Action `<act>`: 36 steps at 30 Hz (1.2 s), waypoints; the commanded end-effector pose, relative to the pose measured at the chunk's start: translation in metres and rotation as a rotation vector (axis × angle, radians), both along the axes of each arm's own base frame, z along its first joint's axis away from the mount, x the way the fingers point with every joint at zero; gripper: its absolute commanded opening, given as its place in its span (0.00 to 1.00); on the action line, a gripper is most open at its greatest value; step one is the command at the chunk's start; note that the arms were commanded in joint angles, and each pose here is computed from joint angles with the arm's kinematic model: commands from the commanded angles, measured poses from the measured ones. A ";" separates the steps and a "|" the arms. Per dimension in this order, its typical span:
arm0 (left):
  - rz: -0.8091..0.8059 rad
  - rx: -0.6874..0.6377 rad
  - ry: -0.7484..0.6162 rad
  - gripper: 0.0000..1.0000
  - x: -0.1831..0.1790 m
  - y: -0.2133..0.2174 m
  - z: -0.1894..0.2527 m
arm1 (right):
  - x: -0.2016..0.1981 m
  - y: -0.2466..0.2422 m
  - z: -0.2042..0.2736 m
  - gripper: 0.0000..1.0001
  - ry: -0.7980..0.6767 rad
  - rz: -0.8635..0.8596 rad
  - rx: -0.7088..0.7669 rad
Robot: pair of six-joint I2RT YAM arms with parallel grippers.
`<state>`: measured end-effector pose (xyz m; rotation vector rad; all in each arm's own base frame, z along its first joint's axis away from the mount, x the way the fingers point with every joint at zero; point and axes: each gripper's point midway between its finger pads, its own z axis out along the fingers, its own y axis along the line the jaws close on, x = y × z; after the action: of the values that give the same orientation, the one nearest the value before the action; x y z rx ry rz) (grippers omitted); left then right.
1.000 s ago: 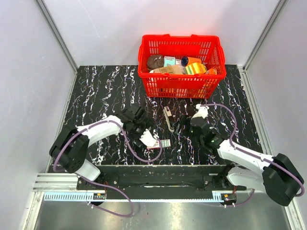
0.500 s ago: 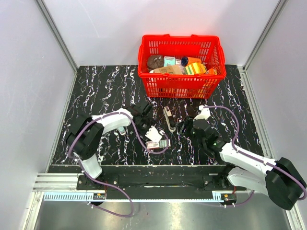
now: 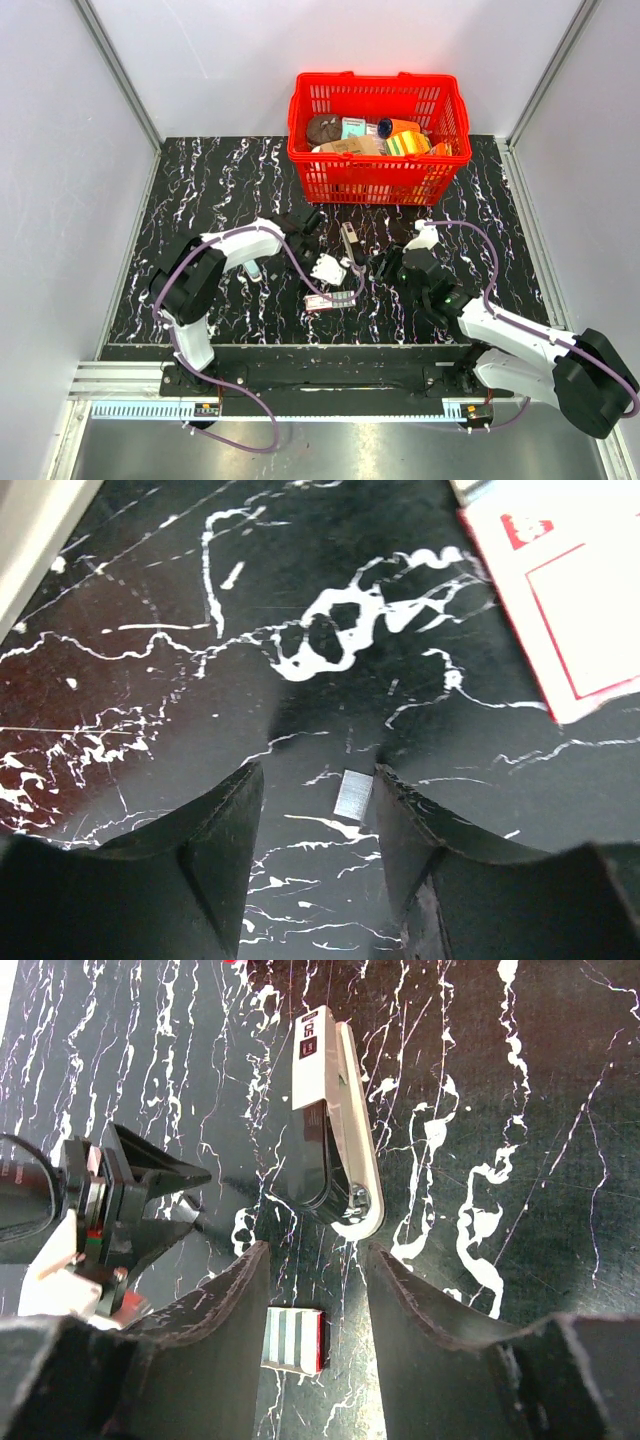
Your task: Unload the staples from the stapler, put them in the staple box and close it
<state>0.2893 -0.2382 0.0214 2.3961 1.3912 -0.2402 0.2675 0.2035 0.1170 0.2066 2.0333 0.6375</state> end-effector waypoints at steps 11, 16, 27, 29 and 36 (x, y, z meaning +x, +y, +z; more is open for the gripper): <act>0.223 -0.080 0.005 0.50 0.036 -0.024 0.014 | 0.007 0.001 0.013 0.47 -0.049 -0.015 0.030; 0.258 -0.096 0.084 0.52 0.031 -0.026 0.037 | 0.007 0.001 0.013 0.46 -0.049 -0.011 0.032; 0.335 -0.058 0.158 0.60 0.005 -0.008 0.027 | 0.007 0.001 0.015 0.45 -0.055 -0.010 0.036; 0.342 -0.060 0.155 0.61 0.003 -0.007 0.023 | 0.006 0.001 0.013 0.45 -0.051 -0.010 0.033; 0.384 -0.047 0.150 0.60 0.008 -0.006 0.016 | 0.006 0.002 0.014 0.45 -0.054 -0.006 0.037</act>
<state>0.2872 -0.2368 0.0231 2.1241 1.8724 -0.3749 0.2690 0.2054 0.1209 0.2067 2.0177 0.6519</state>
